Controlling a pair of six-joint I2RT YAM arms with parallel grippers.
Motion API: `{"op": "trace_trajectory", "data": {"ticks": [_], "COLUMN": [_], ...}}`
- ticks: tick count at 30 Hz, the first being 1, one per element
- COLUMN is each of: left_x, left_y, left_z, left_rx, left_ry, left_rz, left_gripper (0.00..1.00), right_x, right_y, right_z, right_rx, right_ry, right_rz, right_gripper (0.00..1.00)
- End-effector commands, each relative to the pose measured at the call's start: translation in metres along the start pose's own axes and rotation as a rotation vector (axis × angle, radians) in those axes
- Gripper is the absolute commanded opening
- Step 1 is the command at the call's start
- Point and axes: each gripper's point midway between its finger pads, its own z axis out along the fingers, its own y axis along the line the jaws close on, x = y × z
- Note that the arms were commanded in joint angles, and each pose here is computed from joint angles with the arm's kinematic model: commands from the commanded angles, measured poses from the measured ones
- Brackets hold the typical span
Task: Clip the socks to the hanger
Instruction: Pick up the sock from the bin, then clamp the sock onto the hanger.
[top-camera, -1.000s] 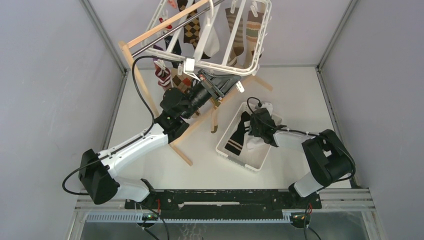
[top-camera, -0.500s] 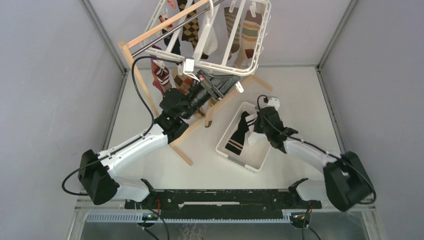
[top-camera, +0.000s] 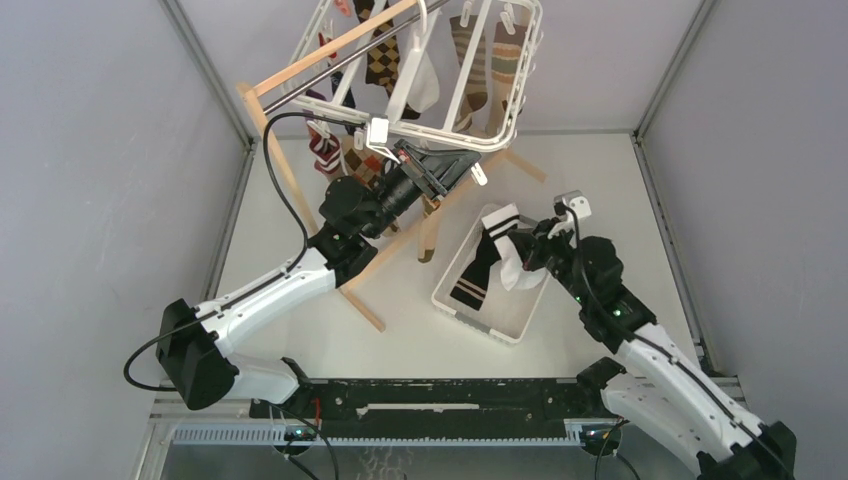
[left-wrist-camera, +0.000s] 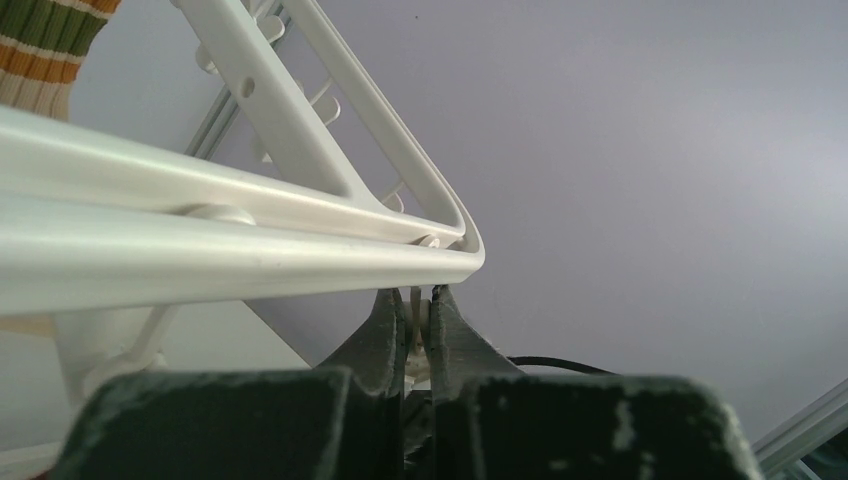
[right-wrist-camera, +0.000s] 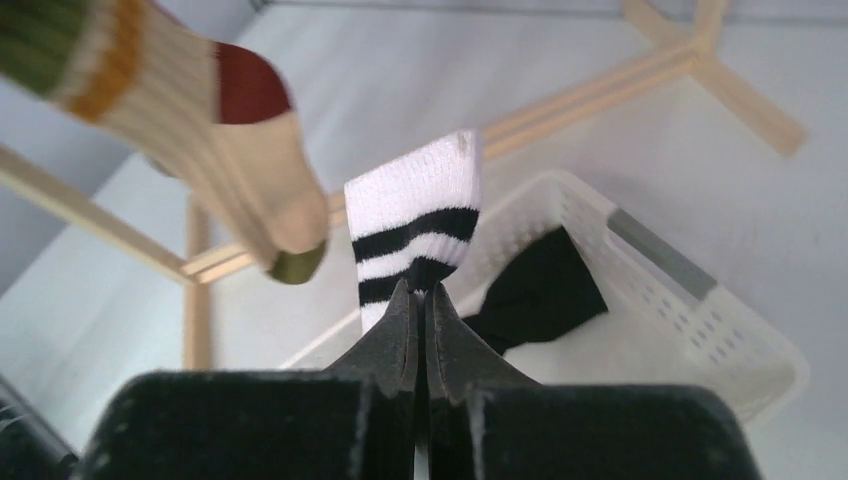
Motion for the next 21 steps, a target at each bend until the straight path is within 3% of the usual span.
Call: {"op": "trace_trajectory", "data": {"ticks": [1,4,11,21], "left_x": [-0.005,-0.004,-0.003,0.0], "left_y": [-0.004,-0.003,0.0,0.003], "left_z": [-0.006,-0.005,-0.004,-0.003], "left_rx": [0.011,0.008,0.003,-0.005], "left_ry": [-0.006,-0.007,-0.003,0.001], "left_rz": [0.021,0.024,0.024,0.015], "left_gripper": [0.0,0.0,0.0,0.0], "right_x": [-0.055,-0.067,-0.101,-0.127], "right_y": [0.041,0.053,0.085,0.1], "right_z": [-0.027,-0.035,-0.053,-0.051], "right_rx": [-0.196,-0.237,-0.381,-0.435], "right_ry": [-0.144,-0.112,-0.169,-0.195], "right_rz": [-0.057,-0.04,-0.038,-0.058], "right_gripper": [0.0,0.0,0.0,0.0]}}
